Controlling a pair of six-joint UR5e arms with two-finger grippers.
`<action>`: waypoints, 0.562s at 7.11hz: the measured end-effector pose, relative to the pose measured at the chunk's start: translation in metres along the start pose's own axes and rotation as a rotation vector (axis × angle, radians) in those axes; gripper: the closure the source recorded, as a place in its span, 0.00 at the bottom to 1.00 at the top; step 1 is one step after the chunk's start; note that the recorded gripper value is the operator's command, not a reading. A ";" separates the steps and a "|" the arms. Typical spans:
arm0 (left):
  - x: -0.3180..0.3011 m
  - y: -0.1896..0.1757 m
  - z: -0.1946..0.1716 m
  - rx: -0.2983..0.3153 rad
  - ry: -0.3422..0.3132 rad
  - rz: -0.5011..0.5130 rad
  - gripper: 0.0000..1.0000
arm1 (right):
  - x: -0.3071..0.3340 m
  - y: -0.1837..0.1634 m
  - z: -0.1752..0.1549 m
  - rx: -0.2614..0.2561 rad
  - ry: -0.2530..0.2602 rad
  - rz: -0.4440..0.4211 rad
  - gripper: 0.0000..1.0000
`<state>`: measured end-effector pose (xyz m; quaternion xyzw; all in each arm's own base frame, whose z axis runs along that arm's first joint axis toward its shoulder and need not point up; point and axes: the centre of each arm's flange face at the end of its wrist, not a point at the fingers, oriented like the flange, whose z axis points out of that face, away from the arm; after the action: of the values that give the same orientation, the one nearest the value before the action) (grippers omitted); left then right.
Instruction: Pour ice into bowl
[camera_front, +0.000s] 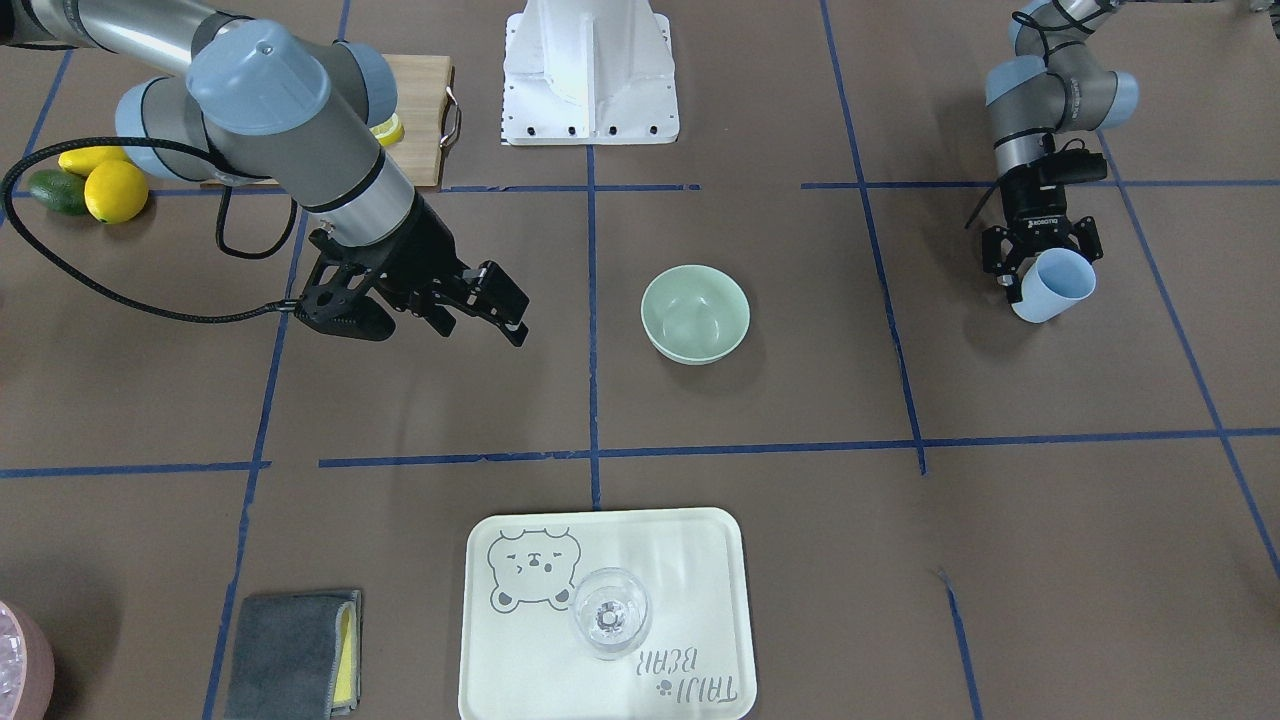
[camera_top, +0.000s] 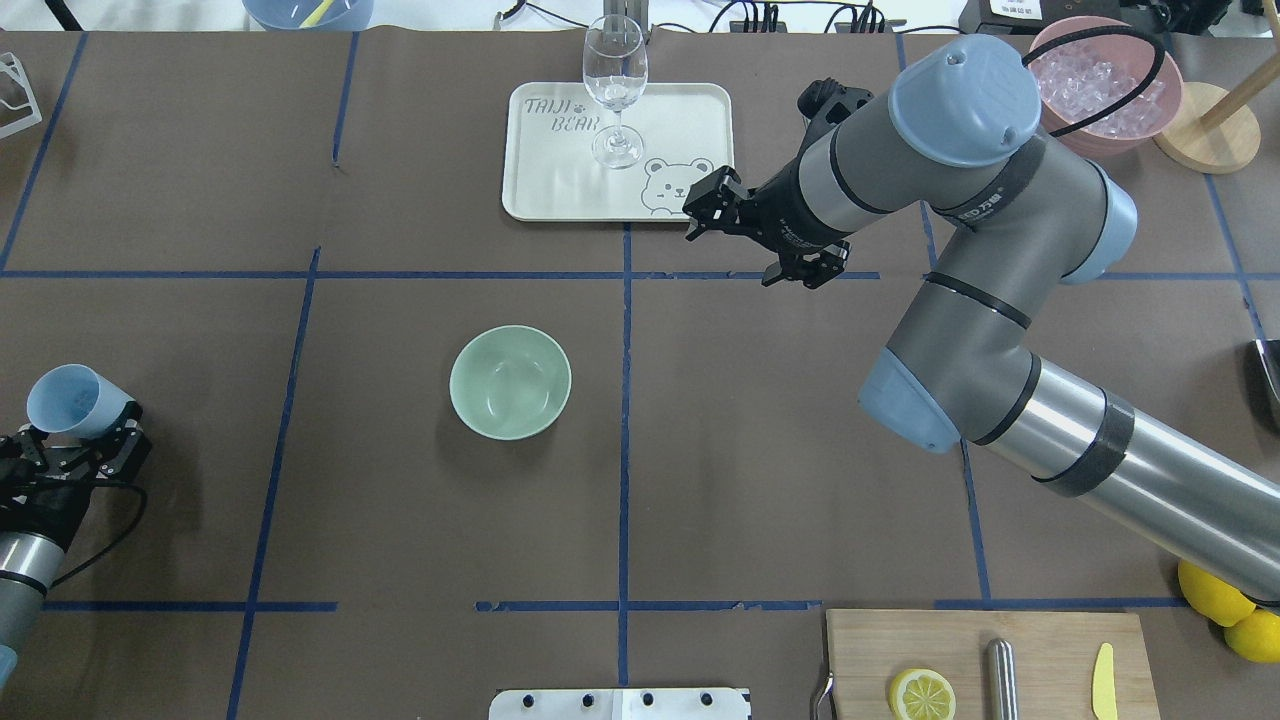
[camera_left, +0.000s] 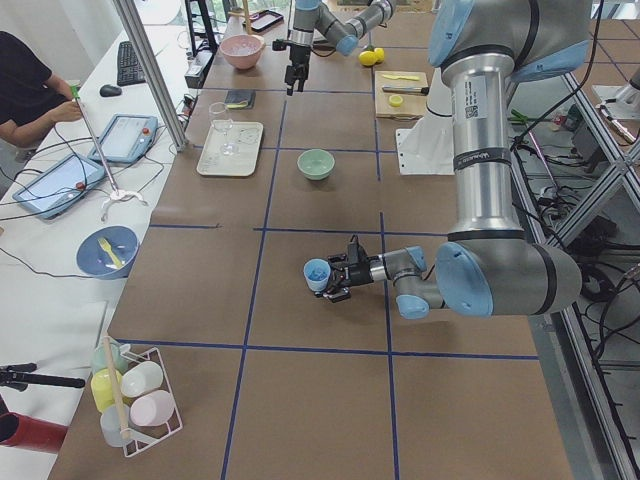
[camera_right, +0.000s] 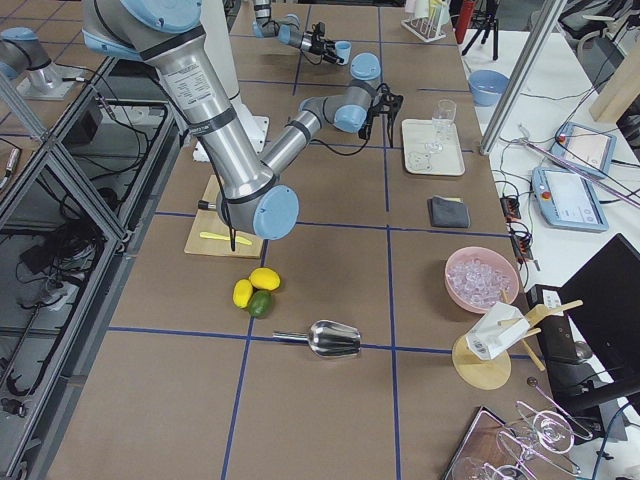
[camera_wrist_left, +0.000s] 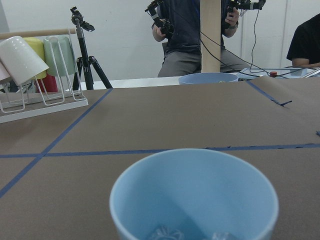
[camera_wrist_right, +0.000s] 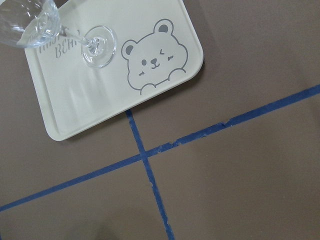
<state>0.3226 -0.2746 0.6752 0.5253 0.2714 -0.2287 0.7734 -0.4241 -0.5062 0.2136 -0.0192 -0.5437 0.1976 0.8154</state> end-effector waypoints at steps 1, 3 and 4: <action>0.001 -0.001 0.003 -0.003 -0.003 -0.003 0.01 | 0.000 0.000 0.000 0.000 0.000 0.000 0.00; 0.005 -0.002 0.007 -0.010 -0.006 -0.011 0.16 | 0.000 -0.001 0.001 0.001 0.001 -0.011 0.00; 0.006 -0.001 0.008 -0.012 -0.007 -0.013 0.36 | 0.001 -0.001 0.001 0.001 0.002 -0.016 0.00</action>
<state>0.3280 -0.2827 0.6726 0.5182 0.2735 -0.2341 0.7758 -0.4245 -0.5069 0.2146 -0.0144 -0.5429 0.1913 0.8176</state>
